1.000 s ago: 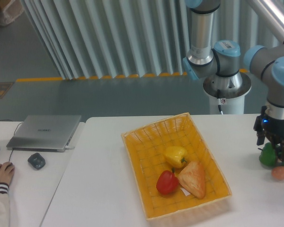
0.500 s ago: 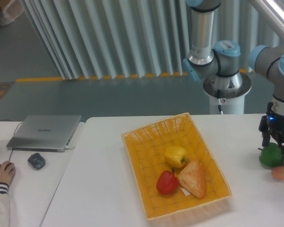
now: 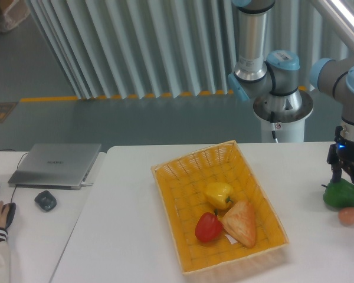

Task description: Place the red pepper on the table

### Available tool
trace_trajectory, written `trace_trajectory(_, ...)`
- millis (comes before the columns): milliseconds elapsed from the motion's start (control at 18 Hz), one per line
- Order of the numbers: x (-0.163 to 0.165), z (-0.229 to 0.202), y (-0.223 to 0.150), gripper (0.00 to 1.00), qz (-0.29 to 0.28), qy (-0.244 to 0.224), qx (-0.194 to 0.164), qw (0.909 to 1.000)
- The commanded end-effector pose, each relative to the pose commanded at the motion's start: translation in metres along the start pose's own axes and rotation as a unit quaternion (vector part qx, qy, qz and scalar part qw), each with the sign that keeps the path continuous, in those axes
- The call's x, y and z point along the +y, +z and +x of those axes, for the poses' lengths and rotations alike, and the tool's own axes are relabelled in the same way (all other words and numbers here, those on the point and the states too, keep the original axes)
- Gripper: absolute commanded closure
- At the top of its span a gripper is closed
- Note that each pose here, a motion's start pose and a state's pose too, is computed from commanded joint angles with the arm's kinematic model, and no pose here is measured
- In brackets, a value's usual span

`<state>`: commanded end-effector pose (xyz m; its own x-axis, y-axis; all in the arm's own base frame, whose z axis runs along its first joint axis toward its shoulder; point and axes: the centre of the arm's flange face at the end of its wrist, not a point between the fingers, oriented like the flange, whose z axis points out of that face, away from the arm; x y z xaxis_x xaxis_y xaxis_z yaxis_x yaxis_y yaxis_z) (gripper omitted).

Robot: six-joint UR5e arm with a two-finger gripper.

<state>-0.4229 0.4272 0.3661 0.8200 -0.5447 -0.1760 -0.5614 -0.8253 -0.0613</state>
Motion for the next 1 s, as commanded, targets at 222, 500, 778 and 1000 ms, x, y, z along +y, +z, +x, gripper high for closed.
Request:
trace_trajectory(222,-0.005,0.000,0.000,0.00,-0.012,0.006,0.000,0.9999)
trace_trajectory(500,-0.019,0.000,-0.005,0.00,-0.005,-0.022,-0.001,0.9997)
trace_trajectory(778,-0.075,-0.003,-0.018,0.00,0.012,-0.088,-0.016,0.9959)
trace_trajectory(1000,-0.110,-0.001,-0.028,0.00,0.051,-0.147,-0.015,0.9877)
